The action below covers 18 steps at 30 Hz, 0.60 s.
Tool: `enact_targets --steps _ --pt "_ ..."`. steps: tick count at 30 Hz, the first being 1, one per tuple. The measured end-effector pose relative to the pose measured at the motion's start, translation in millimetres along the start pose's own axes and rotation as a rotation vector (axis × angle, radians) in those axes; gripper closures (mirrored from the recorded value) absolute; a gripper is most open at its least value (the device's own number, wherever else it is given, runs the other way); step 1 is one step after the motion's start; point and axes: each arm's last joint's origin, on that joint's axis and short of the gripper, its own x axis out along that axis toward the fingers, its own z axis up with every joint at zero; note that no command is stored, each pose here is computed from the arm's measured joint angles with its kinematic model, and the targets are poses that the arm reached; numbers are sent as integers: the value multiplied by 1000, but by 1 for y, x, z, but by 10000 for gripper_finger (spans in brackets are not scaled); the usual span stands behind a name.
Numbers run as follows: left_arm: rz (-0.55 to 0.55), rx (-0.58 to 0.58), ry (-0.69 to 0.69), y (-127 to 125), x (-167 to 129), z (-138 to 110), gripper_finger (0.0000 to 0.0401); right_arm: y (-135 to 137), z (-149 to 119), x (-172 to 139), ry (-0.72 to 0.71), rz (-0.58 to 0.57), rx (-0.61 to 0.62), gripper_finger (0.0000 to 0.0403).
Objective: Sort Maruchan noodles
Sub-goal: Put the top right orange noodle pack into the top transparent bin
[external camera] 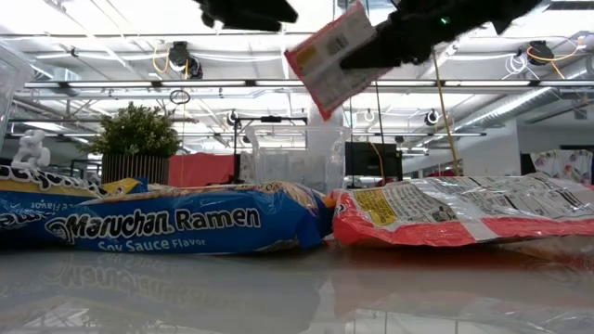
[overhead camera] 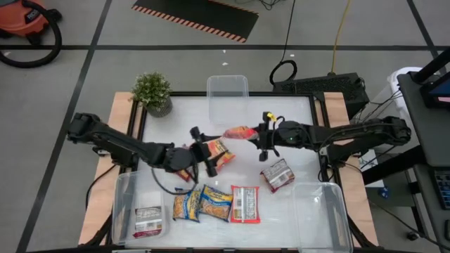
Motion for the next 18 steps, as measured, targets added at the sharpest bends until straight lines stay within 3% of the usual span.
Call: enact_targets --steps 10,15,18 --pt "-7 -58 139 15 -27 -5 125 -48 53 44 68 -218 -94 277" --pt "-102 -49 205 12 -28 -12 125 -80 50 87 152 -330 -16 277" --pt "-137 -54 253 11 -29 -17 125 -93 41 111 196 -358 -42 277"
